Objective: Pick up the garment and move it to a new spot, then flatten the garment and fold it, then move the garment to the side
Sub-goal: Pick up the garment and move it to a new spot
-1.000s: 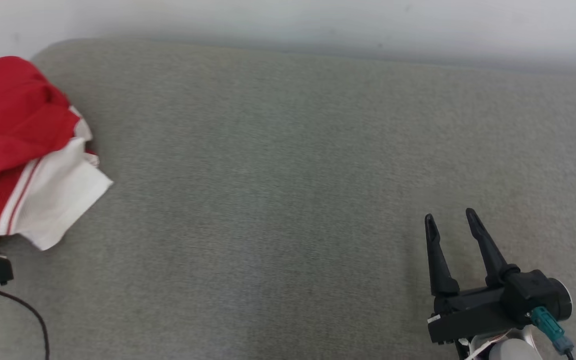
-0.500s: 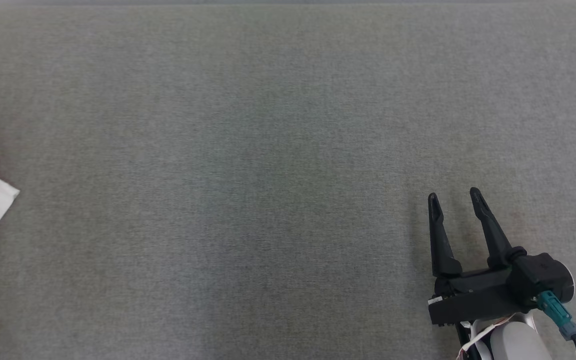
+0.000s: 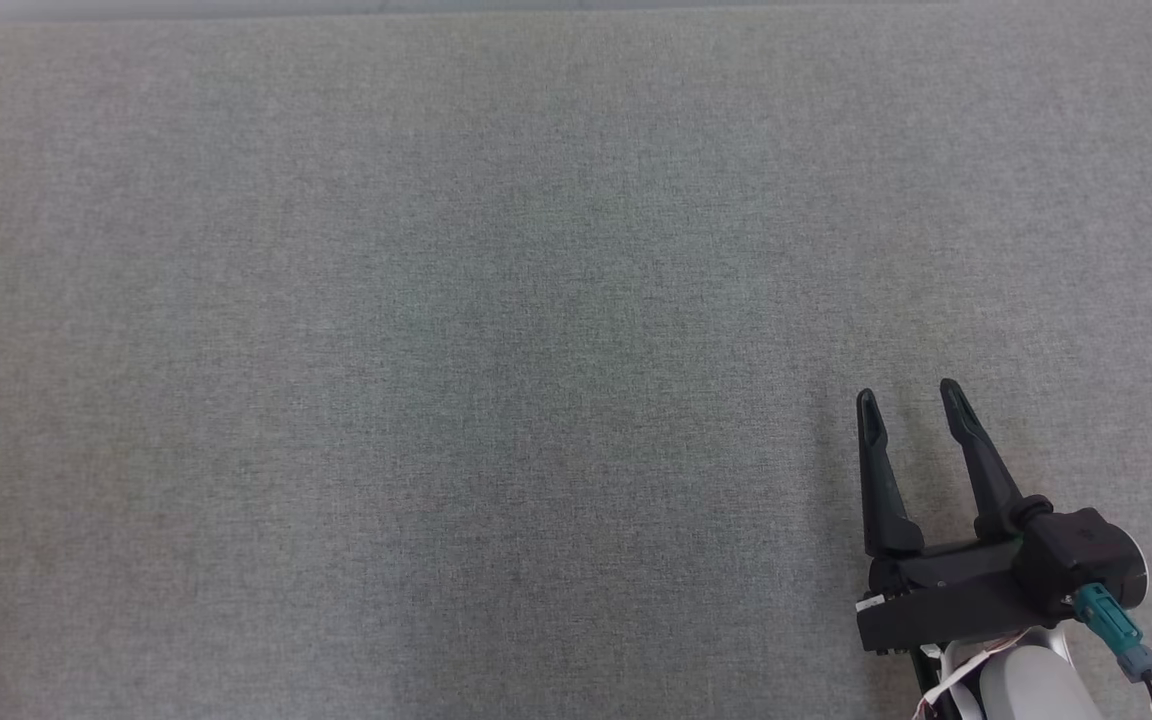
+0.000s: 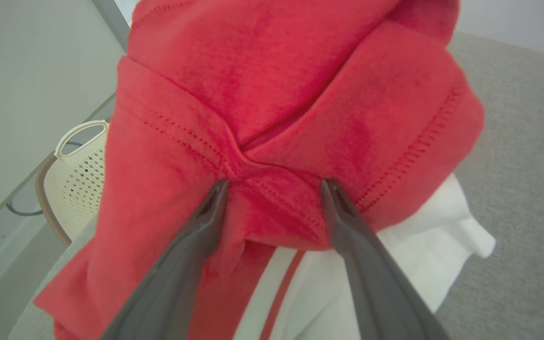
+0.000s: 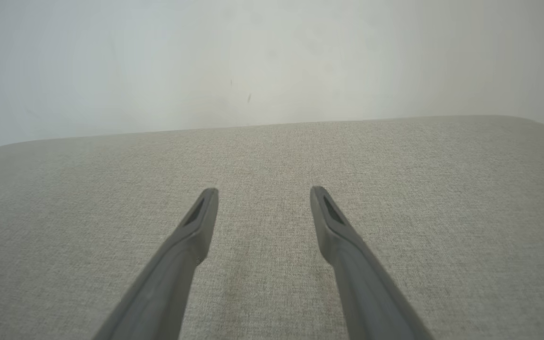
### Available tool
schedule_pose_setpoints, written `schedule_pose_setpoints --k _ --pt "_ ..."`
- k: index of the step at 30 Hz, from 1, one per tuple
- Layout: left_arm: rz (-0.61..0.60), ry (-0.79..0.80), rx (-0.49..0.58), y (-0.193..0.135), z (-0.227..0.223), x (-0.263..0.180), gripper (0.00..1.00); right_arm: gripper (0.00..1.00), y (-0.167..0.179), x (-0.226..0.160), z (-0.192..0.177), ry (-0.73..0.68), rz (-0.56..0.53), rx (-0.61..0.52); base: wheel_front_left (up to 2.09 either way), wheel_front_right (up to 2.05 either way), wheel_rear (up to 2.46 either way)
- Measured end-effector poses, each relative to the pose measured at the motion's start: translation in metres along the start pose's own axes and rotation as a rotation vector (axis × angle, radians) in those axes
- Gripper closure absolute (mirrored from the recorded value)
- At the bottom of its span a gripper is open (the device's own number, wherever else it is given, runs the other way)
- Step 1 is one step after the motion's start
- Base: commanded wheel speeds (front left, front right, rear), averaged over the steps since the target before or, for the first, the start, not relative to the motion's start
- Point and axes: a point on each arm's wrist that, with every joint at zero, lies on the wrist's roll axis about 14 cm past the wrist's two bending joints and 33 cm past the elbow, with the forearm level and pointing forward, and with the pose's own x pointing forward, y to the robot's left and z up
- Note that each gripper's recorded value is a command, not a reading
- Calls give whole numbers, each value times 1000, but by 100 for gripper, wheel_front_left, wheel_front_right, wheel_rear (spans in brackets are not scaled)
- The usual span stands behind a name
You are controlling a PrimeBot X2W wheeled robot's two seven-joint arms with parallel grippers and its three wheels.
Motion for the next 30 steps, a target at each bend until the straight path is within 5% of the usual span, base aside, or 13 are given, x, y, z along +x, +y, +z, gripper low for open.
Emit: schedule_pose_setpoints --k 2,3,13,23,30 --pt "4 14 -3 2 -2 -1 0 0 1 0 2 -4 2 0 0 0 0" --pt "7 9 -2 3 -2 -2 100 0 1 0 2 -6 3 0 0 0 0" --pt "-5 -196 7 8 52 -14 100 0 4 -5 8 -16 7 1 0 0 0" --pt "-111 -641 14 -14 198 -60 100 0 19 -13 21 -47 44 10 0 0 0" --pt "-247 -848 46 -60 274 -102 100 0 18 -22 29 -65 36 27 0 0 0"
